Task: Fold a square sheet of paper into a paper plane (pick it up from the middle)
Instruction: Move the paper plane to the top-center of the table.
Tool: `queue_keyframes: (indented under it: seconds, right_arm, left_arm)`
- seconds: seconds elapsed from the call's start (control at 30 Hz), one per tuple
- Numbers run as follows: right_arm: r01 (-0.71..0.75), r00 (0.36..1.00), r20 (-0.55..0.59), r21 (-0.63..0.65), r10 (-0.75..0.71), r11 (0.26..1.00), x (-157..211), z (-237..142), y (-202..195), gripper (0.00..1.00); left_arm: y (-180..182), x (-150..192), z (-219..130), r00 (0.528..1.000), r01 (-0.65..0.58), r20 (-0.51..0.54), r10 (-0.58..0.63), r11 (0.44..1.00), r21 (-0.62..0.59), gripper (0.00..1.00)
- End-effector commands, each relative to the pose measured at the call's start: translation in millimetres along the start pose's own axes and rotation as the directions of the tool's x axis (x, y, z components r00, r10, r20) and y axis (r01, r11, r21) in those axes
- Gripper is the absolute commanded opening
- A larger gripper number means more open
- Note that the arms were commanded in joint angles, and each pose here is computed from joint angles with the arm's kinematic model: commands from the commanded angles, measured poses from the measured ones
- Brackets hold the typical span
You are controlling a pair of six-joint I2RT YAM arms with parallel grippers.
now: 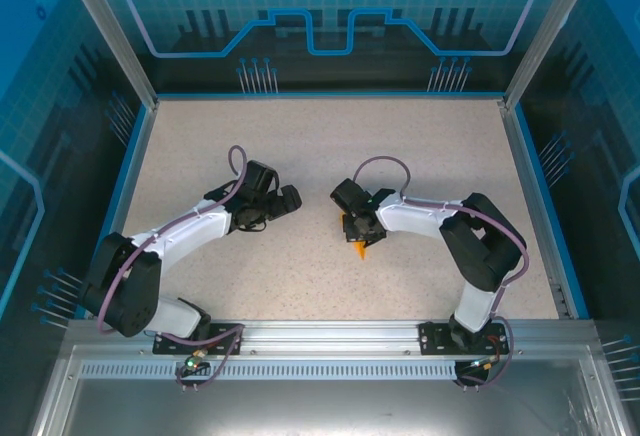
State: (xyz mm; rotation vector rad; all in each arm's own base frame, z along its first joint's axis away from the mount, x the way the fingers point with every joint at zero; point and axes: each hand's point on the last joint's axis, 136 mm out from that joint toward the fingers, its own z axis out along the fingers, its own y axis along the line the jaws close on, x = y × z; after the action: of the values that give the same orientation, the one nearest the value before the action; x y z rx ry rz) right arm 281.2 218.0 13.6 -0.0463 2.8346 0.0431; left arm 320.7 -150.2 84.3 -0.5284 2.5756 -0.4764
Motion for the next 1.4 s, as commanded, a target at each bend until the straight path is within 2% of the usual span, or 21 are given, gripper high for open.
queue_keyframes:
  seconds: [0.0,0.17,0.3,0.53,0.8,0.97,1.2,1.37]
  right_arm:
    - [-0.008,0.999,-0.037,0.038,0.009,0.999,12.1,10.3,-5.9,0.14]
    - [-0.006,0.999,0.039,0.02,0.006,1.0,-10.7,-16.2,0.4,0.12]
    - [0.011,0.994,0.113,-0.012,-0.01,1.0,-48.7,-37.7,13.8,0.09]
    - [0.023,0.989,0.151,-0.052,-0.015,0.998,-116.9,-25.5,40.1,0.09]
    - [0.025,0.99,0.14,-0.051,-0.018,0.998,-166.5,8.4,56.8,0.11]
    - [0.029,0.994,0.109,-0.039,-0.025,0.999,-174.6,28.2,58.8,0.13]
    - [0.015,0.999,0.033,-0.007,-0.015,1.0,-160.0,60.8,52.0,0.16]
    - [0.008,1.0,0.009,-0.008,-0.008,1.0,-154.9,63.3,51.7,0.18]
  left_arm:
    - [10.0,2.3,0.2,1.0,-0.011,-0.01,0.011,0.999,-0.032,0.99]
    - [13.2,4.4,-0.6,1.0,-0.014,-0.016,0.014,0.999,-0.043,0.99]
    - [17.0,8.2,-1.0,1.0,-0.011,-0.024,0.01,0.999,-0.051,0.99]
    - [25.8,19.3,-5.1,0.999,0.005,-0.045,-0.008,0.998,-0.055,0.99]
    - [32.5,25.6,-12.2,0.999,-0.001,-0.05,-0.002,0.998,-0.059,0.99]
    - [32.9,26.6,-12.1,0.998,-0.006,-0.056,0.003,0.998,-0.063,0.99]
    - [33.2,27.2,-8.7,0.998,-0.01,-0.067,0.006,0.997,-0.072,0.99]
    - [30.8,25.4,-7.4,0.997,-0.015,-0.07,0.01,0.997,-0.073,0.99]
